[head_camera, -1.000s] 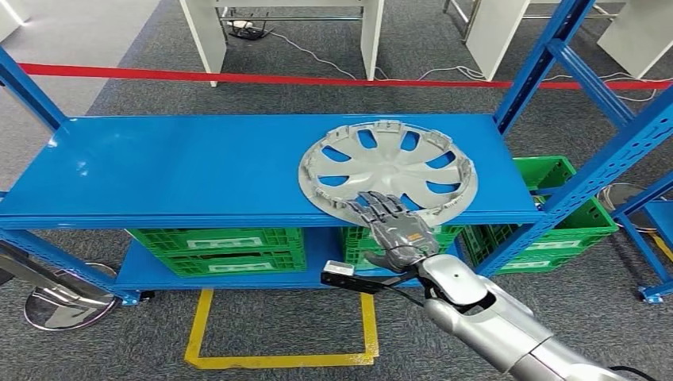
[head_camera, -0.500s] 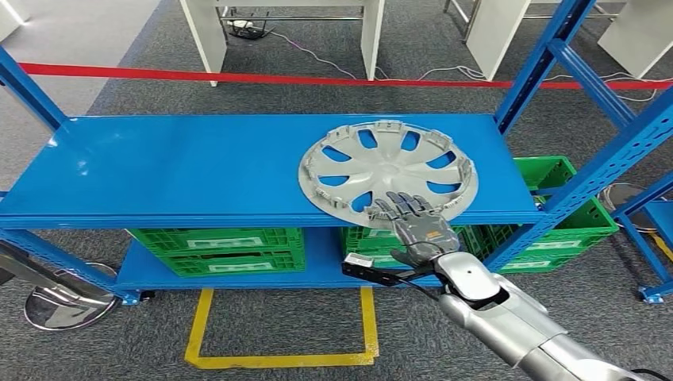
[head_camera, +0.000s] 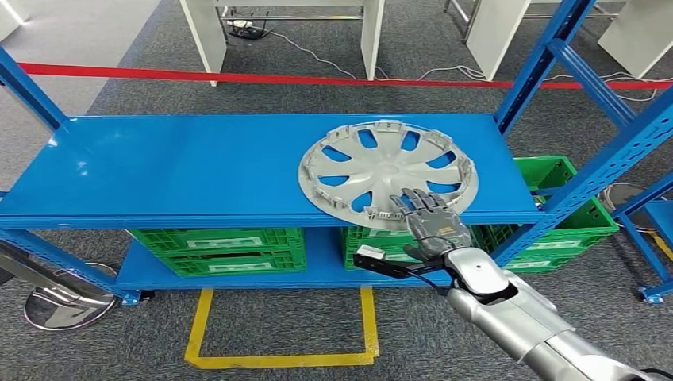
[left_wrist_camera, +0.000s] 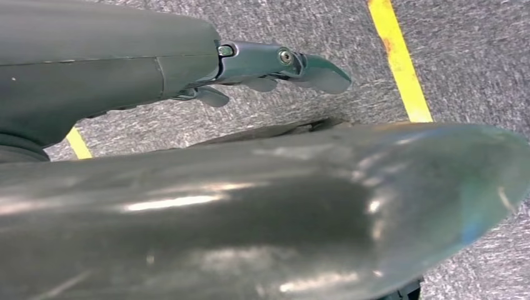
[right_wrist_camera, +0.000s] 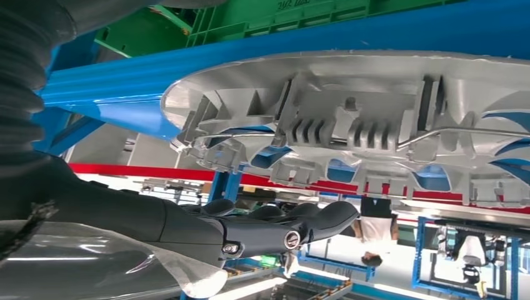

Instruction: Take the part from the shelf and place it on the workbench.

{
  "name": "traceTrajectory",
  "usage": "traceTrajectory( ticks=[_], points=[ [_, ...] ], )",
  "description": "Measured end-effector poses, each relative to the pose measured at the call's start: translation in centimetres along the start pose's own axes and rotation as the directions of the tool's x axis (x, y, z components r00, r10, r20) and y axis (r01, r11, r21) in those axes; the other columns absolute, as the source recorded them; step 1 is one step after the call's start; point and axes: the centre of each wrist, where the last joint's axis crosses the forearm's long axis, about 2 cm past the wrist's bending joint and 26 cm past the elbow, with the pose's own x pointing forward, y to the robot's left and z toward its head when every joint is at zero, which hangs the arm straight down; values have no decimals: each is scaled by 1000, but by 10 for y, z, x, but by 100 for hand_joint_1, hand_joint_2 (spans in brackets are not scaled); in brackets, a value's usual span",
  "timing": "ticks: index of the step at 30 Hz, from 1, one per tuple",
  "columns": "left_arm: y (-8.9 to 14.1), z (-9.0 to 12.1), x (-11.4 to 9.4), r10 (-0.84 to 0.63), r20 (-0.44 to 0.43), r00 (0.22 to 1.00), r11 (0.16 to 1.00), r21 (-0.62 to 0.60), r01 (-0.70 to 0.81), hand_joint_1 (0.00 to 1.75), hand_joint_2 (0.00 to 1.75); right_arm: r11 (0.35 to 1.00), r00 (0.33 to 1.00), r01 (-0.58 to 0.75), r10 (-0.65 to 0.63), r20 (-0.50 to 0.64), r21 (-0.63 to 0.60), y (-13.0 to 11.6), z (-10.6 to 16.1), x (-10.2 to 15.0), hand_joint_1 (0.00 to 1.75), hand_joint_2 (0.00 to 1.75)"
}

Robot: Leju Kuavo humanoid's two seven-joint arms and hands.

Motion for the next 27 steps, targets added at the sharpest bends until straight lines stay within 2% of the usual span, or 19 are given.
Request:
traceTrajectory(
  ticks=[7, 27],
  points=[
    [-1, 2, 1, 6, 0, 1000, 1000, -4, -6, 0, 0, 1000, 1000, 23, -23, 0, 21, 1, -1, 2, 0, 175],
    [-4, 3, 4, 19, 0, 1000, 1000, -2, -19, 0, 0, 988, 990, 133, -137, 47, 80, 14, 2, 34, 0, 175]
  ],
)
